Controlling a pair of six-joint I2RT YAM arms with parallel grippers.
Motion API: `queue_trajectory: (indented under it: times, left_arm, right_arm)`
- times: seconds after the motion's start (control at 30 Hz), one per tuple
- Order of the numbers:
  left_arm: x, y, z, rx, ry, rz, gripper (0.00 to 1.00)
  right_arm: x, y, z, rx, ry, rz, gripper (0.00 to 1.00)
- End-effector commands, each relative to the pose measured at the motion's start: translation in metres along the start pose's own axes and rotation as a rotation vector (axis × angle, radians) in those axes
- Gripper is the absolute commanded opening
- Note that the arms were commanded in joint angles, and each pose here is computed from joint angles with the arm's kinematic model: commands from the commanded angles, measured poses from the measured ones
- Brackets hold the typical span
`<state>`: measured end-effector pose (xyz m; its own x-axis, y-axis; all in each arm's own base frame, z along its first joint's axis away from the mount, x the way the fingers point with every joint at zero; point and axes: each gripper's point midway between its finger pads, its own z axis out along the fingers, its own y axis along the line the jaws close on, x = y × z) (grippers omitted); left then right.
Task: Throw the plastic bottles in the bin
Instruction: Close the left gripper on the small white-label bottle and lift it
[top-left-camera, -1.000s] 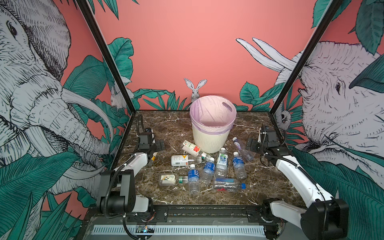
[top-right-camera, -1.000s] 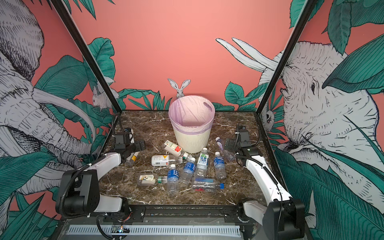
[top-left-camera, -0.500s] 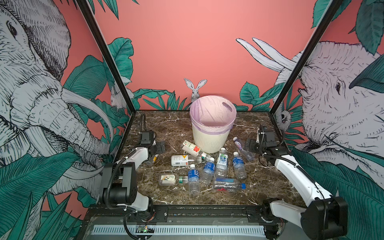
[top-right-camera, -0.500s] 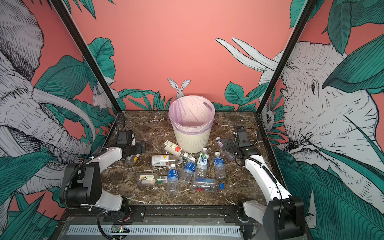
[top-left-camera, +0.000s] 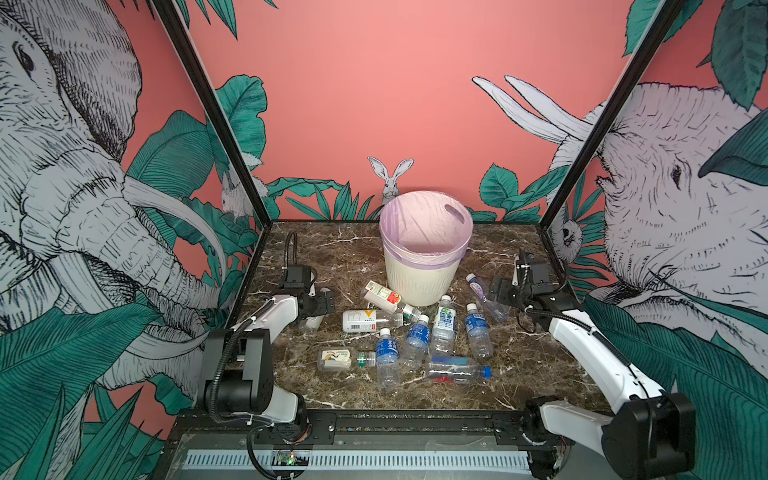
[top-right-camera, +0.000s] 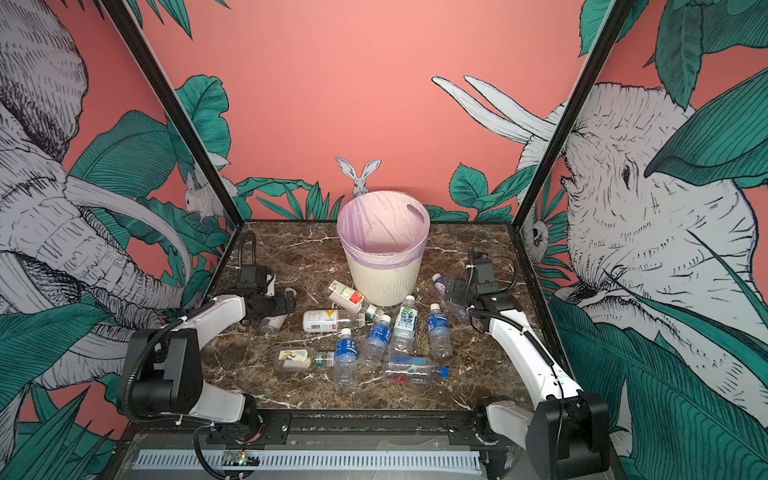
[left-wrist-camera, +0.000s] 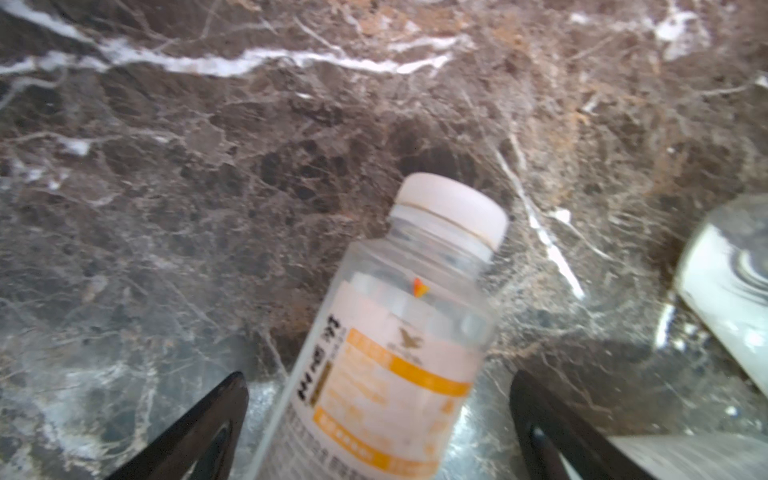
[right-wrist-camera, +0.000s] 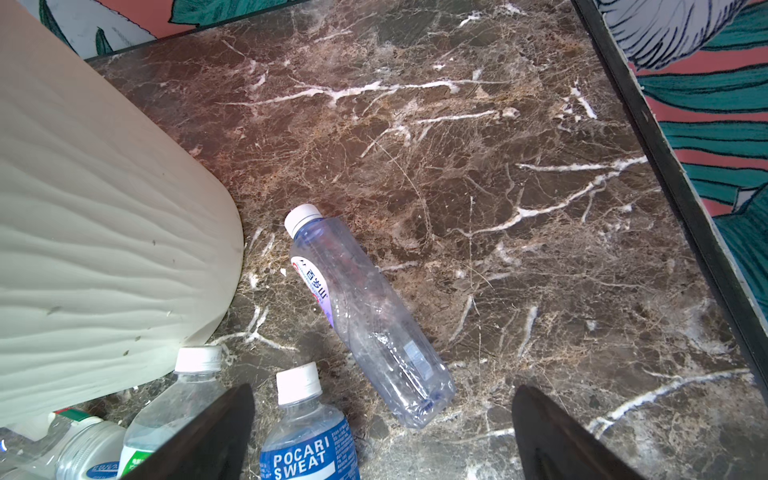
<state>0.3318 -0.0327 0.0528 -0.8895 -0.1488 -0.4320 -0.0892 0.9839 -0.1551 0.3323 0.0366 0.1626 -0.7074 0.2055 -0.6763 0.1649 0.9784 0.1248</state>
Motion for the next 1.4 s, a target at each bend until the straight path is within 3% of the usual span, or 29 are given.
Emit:
queue_trajectory:
  times: [0.0,0.13,0.4,0.67,0.87,1.17,1.37]
  left_arm:
    - [0.018,-0.008,0.000,0.020,0.061,0.014,1.00]
    - [0.024,-0.011,0.004,0.011,0.079,0.044,0.99]
    - [0.029,-0.014,0.010,0.007,0.096,0.059,0.85]
    - [0.028,-0.012,0.020,-0.005,0.113,0.053,0.81]
    - [0.030,-0.014,0.021,0.009,0.117,0.048,0.68]
    - [0.022,-0.017,0.001,0.028,0.023,0.039,0.45]
    - [0.006,-0.029,-0.028,0.109,-0.134,0.038,0.38]
  right_arm:
    - [0.000,0.002,0.001,-0.006,-0.011,0.012,0.99]
    - [0.006,0.004,0.002,-0.010,0.006,0.008,0.99]
    - [0.020,0.007,0.000,-0.036,0.033,-0.003,0.99]
    - [0.030,0.008,0.000,-0.035,0.054,-0.028,0.97]
    - [0.037,0.007,-0.003,-0.028,0.067,-0.053,0.91]
    - [0.042,0.003,-0.003,-0.016,0.065,-0.063,0.87]
    - [0.048,0.004,-0.002,-0.030,0.066,-0.088,0.89]
